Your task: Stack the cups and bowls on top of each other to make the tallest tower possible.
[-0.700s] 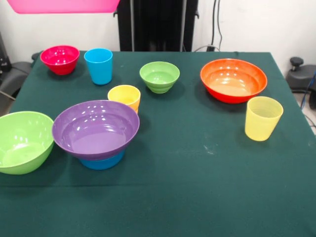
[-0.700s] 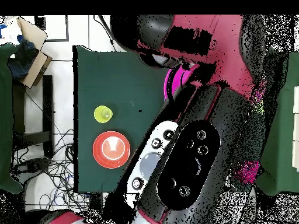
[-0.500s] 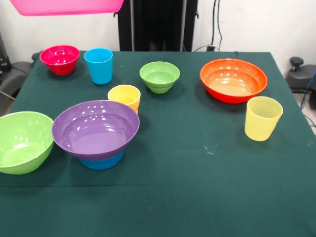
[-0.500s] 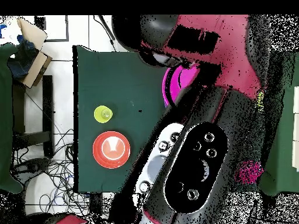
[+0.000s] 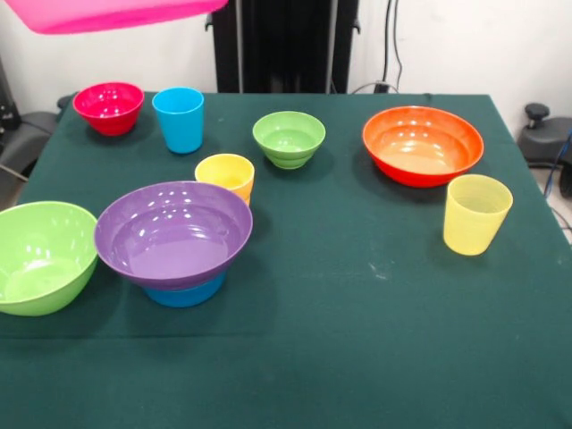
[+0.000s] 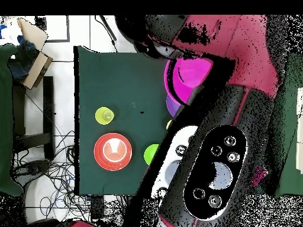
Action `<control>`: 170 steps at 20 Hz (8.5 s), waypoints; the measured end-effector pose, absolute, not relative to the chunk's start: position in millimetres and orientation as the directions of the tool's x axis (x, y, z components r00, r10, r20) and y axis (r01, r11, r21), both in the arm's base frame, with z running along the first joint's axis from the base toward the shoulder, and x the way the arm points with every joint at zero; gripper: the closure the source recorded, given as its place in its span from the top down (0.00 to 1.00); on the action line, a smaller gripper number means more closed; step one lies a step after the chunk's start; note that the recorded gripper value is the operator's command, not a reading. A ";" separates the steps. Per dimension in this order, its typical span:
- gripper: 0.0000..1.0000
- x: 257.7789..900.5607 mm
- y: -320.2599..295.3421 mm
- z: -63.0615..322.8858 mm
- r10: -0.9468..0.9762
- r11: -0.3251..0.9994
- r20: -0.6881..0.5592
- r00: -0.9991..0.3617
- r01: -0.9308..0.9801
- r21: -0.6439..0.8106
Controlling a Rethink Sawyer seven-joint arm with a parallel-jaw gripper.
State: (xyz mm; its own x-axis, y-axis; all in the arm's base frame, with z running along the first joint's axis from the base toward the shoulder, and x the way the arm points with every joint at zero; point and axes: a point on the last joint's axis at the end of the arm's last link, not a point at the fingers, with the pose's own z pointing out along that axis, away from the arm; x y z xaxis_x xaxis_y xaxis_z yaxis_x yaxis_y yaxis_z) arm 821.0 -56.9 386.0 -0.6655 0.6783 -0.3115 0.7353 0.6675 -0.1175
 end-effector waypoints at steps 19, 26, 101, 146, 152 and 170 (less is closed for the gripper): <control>0.00 848.5 -18.9 297.6 0.649 0.733 -0.245 -0.720 0.678 -0.050; 0.00 851.9 -21.1 250.9 0.625 0.747 -0.257 -0.737 0.660 -0.080; 0.00 790.0 -46.4 70.6 0.572 0.753 -0.104 -0.814 0.571 -0.326; 1.00 784.6 -47.0 56.3 0.576 0.753 -0.086 -0.813 0.569 -0.332; 1.00 785.9 -45.3 57.7 0.581 0.752 -0.084 -0.809 0.574 -0.323; 1.00 800.6 -40.1 98.4 0.586 0.753 -0.124 -0.800 0.595 -0.280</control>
